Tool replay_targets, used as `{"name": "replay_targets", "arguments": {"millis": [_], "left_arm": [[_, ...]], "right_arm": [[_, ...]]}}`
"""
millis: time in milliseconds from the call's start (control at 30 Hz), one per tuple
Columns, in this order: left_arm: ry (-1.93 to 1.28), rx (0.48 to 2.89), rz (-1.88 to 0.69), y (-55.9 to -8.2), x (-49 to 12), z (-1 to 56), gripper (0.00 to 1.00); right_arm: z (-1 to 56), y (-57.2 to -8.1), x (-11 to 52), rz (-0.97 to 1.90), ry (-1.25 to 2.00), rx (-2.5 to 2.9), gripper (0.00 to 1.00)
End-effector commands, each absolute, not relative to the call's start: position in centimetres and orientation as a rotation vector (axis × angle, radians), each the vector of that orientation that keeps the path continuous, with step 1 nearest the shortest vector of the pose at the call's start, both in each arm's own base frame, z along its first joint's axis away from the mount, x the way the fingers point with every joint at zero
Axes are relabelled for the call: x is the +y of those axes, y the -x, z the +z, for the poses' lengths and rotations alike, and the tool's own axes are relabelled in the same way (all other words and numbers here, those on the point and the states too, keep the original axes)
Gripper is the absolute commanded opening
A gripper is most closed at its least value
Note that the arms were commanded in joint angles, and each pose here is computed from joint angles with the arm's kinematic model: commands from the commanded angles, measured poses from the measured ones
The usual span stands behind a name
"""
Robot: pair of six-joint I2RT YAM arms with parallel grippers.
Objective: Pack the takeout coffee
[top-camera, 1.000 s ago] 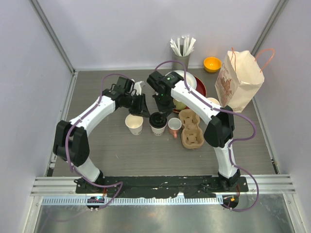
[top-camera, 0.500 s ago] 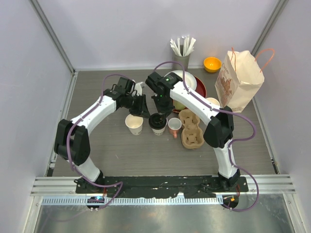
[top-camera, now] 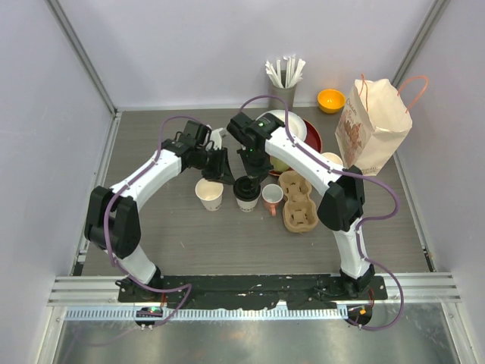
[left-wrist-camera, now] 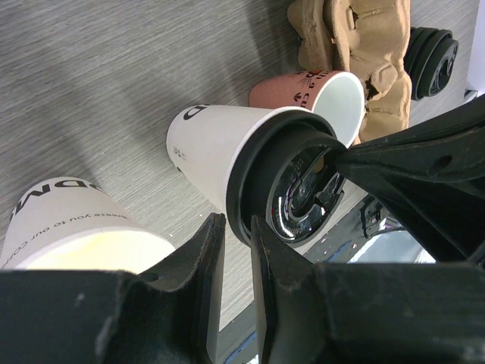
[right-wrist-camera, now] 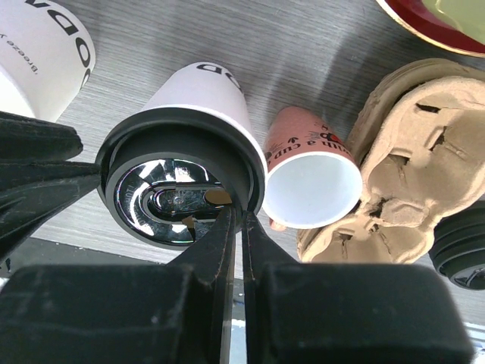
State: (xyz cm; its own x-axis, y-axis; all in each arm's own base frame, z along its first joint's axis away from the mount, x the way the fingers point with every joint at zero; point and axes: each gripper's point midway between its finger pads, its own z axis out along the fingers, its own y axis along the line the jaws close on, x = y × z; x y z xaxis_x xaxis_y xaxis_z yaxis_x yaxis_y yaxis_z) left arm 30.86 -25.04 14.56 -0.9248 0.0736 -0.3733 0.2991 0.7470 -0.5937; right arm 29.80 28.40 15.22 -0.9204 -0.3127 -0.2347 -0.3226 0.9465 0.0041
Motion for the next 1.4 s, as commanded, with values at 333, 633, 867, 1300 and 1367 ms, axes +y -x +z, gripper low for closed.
{"name": "replay_targets", "arguments": {"millis": [333,633,867,1300,1367], "left_arm": [[-0.315,2.569,-0.981,-31.6,-25.6,15.6,0.24],[-0.324,2.591,-0.983,-31.2,-26.0,14.9,0.24],[-0.332,2.589,-0.962,-31.5,-26.1,14.8,0.24],[-0.331,2.609,-0.907,-31.6,-25.5,14.0,0.23],[-0.331,2.61,-0.913,-31.6,-25.6,14.0,0.23]], "right_arm": [[16.7,-27.5,25.3,-0.053,0.483,2.944,0.01],[15.9,-27.7,25.7,-0.051,0.495,2.962,0.01],[16.0,-27.8,26.0,-0.031,0.496,2.962,0.01],[15.5,-27.6,25.9,-0.042,0.516,2.976,0.03],[15.7,-27.8,25.9,-0.039,0.512,2.969,0.06]]}}
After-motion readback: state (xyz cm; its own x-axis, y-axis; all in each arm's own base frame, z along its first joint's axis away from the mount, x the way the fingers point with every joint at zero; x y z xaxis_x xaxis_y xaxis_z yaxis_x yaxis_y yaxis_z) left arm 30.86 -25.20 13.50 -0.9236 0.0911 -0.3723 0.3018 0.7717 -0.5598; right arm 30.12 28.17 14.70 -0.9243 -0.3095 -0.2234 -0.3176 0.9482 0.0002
